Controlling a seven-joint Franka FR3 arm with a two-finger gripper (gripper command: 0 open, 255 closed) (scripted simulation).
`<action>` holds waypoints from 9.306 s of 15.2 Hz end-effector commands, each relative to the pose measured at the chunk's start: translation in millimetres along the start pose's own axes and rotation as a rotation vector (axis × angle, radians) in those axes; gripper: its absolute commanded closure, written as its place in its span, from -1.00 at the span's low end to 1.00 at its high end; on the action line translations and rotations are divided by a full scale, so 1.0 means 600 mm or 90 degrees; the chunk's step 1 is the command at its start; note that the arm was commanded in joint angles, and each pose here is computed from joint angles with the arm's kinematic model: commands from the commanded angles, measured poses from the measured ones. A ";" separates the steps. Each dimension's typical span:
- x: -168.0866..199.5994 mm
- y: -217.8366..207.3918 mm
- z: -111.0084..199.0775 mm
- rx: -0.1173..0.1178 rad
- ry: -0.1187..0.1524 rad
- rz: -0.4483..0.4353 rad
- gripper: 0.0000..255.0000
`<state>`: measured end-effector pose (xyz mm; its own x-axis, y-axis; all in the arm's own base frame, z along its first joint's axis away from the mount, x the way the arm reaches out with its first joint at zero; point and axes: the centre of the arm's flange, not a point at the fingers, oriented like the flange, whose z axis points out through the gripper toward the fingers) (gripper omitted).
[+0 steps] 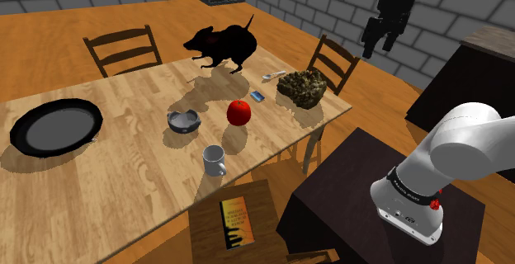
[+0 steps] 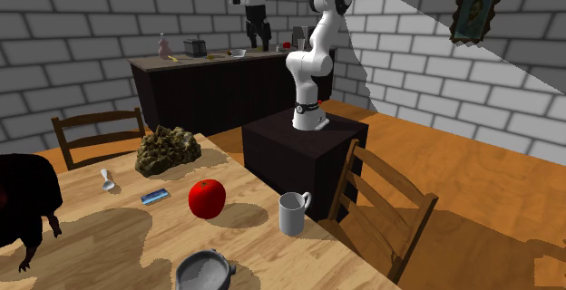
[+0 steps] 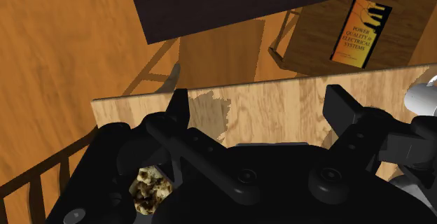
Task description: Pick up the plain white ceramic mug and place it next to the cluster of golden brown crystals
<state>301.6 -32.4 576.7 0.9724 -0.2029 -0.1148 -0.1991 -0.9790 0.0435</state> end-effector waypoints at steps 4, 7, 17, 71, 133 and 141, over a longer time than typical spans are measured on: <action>0.027 -0.044 0.039 0.001 0.003 -0.011 -1.00; 0.054 -0.089 0.078 0.002 0.007 -0.022 -1.00; 0.139 -0.242 0.206 0.005 0.018 -0.058 -1.00; 0.351 -0.712 0.627 0.015 0.051 -0.162 1.00; 0.320 -0.257 0.277 0.015 0.051 -0.162 1.00; 0.325 -0.081 0.284 0.015 0.051 -0.162 1.00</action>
<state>484.4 -12.7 382.5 0.9980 0.0494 -0.0391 0.0494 -0.9988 0.0004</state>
